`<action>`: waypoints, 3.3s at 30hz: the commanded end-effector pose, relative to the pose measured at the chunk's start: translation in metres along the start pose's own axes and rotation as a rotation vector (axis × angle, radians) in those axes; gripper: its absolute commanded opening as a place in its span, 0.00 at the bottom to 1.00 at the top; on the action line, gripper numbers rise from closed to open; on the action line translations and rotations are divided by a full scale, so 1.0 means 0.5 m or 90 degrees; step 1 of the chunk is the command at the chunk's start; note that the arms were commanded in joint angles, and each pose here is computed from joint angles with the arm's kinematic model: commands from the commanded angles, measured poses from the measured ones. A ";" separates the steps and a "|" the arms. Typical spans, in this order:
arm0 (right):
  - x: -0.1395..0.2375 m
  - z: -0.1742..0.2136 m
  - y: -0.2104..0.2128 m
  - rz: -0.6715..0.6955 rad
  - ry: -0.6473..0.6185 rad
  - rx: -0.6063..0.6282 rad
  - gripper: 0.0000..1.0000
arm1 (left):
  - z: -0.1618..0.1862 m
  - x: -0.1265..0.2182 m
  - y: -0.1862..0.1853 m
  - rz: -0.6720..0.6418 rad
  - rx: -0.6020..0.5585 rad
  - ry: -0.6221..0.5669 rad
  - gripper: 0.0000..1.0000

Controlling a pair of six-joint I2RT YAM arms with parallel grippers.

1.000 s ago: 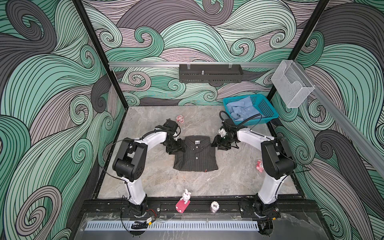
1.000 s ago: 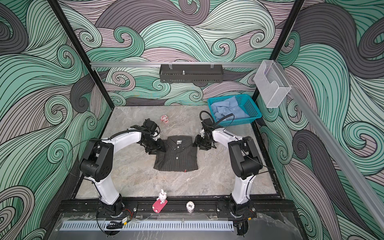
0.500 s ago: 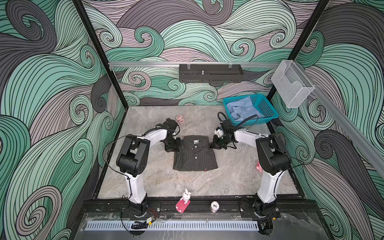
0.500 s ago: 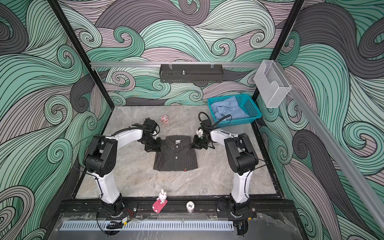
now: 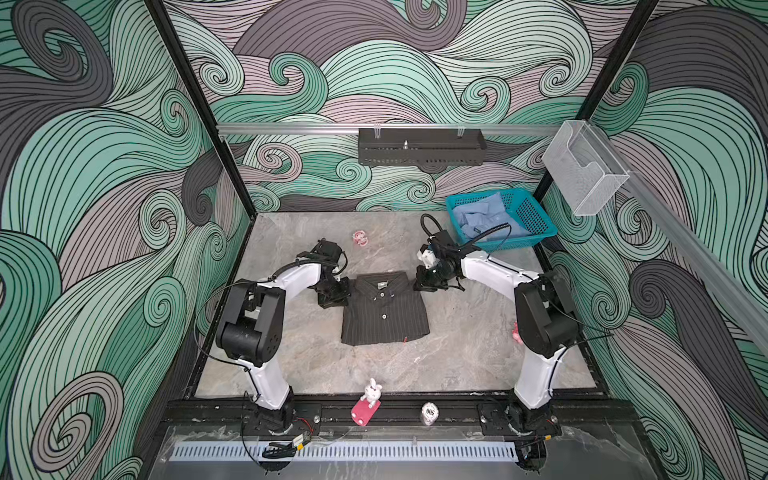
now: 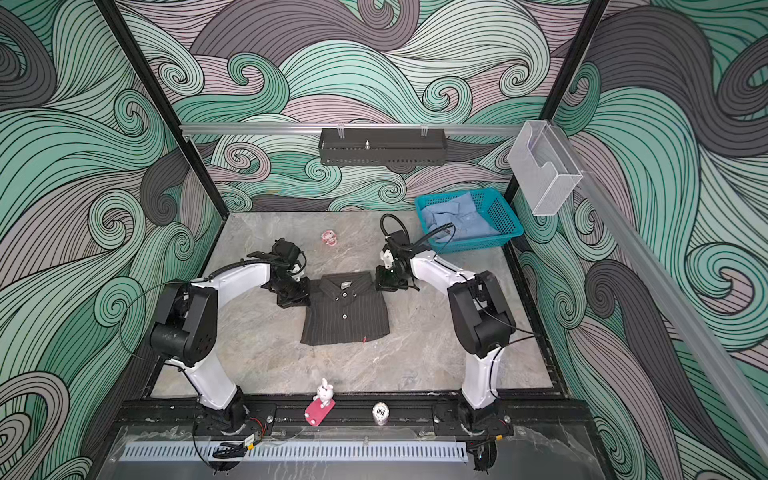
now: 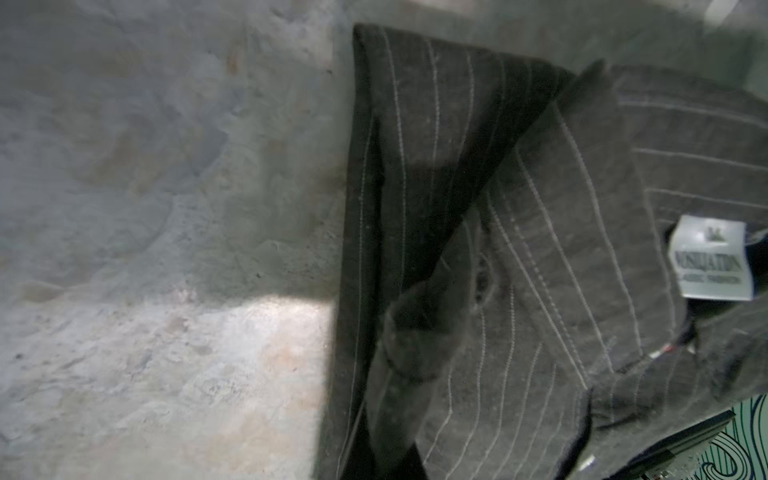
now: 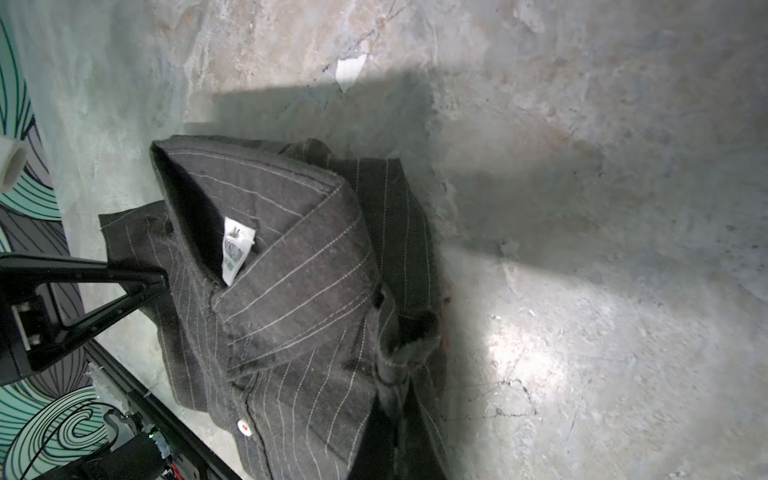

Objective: Fold and stack the long sleeve shirts
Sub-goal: 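Carry the folded shirt with the left gripper to the far table corner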

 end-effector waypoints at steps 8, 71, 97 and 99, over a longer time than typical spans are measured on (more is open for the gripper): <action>0.069 -0.007 -0.035 0.087 -0.054 -0.010 0.47 | -0.019 0.143 0.000 -0.096 -0.036 -0.091 0.48; 0.271 -0.003 -0.033 -0.015 -0.204 -0.099 0.54 | -0.386 0.057 0.361 -0.407 -0.157 -0.013 0.57; 0.435 -0.030 -0.064 0.090 -0.564 0.107 0.64 | -0.327 0.587 0.167 -0.341 -0.197 -0.669 0.68; 0.462 -0.018 -0.069 0.099 -0.637 0.149 0.67 | -0.253 0.627 0.157 -0.340 -0.185 -0.738 0.72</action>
Point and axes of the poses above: each gripper's point midway between its finger pads, its own x axis back along the fingers, its own y axis along the line the jaws close on, z = x × y, the point moved 2 cm from there along x, back along the fingers, and after that the axes turned 8 degrees about -x, right-handed, at the moved point
